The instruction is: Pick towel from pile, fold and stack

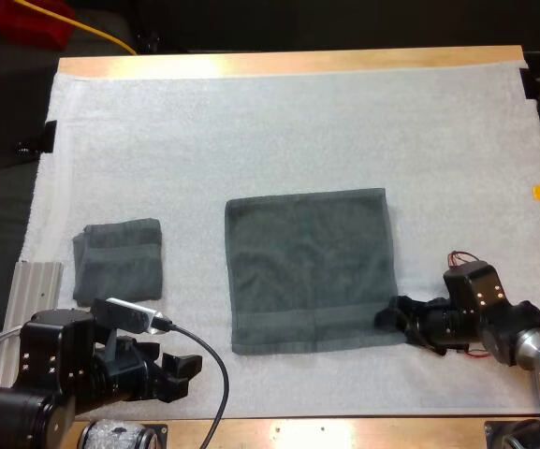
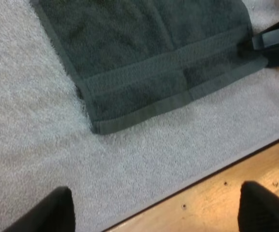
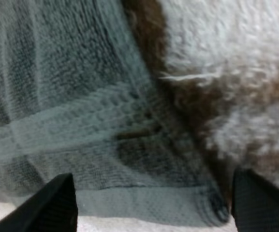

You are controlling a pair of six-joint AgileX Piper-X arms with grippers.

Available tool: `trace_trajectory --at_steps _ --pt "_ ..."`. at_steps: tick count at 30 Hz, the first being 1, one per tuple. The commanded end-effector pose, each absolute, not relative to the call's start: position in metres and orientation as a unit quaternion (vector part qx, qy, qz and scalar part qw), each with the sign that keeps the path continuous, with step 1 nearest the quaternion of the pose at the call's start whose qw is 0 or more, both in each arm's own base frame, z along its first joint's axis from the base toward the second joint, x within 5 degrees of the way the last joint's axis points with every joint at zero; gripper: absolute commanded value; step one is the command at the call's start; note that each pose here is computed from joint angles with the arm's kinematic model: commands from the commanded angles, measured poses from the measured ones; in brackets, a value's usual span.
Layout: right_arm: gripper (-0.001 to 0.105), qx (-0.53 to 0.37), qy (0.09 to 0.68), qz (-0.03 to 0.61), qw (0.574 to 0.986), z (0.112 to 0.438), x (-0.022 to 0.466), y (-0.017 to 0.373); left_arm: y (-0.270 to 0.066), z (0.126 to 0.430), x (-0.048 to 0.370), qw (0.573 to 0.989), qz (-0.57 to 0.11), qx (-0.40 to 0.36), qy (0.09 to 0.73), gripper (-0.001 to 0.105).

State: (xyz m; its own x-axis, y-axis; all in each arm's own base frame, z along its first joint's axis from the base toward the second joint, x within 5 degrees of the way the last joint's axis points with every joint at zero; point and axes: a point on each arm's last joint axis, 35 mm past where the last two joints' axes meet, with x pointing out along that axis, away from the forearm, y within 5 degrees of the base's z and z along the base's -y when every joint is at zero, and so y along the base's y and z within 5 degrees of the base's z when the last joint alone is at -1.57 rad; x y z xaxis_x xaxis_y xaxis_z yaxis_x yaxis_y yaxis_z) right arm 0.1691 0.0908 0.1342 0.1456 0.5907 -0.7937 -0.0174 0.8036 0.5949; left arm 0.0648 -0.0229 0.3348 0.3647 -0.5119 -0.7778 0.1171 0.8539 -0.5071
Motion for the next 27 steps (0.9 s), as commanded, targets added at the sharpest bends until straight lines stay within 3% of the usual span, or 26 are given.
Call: trace_trajectory --at_steps 1,4,9,13,15,18,27 --pt "0.067 0.239 0.625 0.213 0.712 0.131 0.169 0.091 -0.023 0.334 0.064 0.803 -0.194 -0.190 0.531 0.067" --pt "0.066 0.244 0.628 0.214 0.707 0.129 0.170 0.092 -0.023 0.334 0.064 0.803 -0.194 -0.190 0.531 0.067" --pt "0.044 0.243 0.632 0.209 0.706 0.129 0.169 0.091 -0.023 0.334 0.064 0.803 -0.194 -0.190 0.531 0.067" --pt "0.041 0.243 0.632 0.209 0.706 0.129 0.169 0.091 -0.023 0.334 0.064 0.803 -0.194 -0.190 0.531 0.067" --pt "0.023 0.243 0.632 0.209 0.706 0.129 0.169 0.091 -0.024 0.318 0.073 0.800 -0.182 -0.210 0.531 0.067" --pt "0.012 0.242 0.632 0.209 0.706 0.129 0.169 0.091 -0.025 0.301 0.080 0.795 -0.184 -0.223 0.533 0.067" --pt "0.006 0.240 0.632 0.210 0.706 0.129 0.168 0.091 -0.029 0.248 0.102 0.747 -0.182 -0.265 0.582 0.067"
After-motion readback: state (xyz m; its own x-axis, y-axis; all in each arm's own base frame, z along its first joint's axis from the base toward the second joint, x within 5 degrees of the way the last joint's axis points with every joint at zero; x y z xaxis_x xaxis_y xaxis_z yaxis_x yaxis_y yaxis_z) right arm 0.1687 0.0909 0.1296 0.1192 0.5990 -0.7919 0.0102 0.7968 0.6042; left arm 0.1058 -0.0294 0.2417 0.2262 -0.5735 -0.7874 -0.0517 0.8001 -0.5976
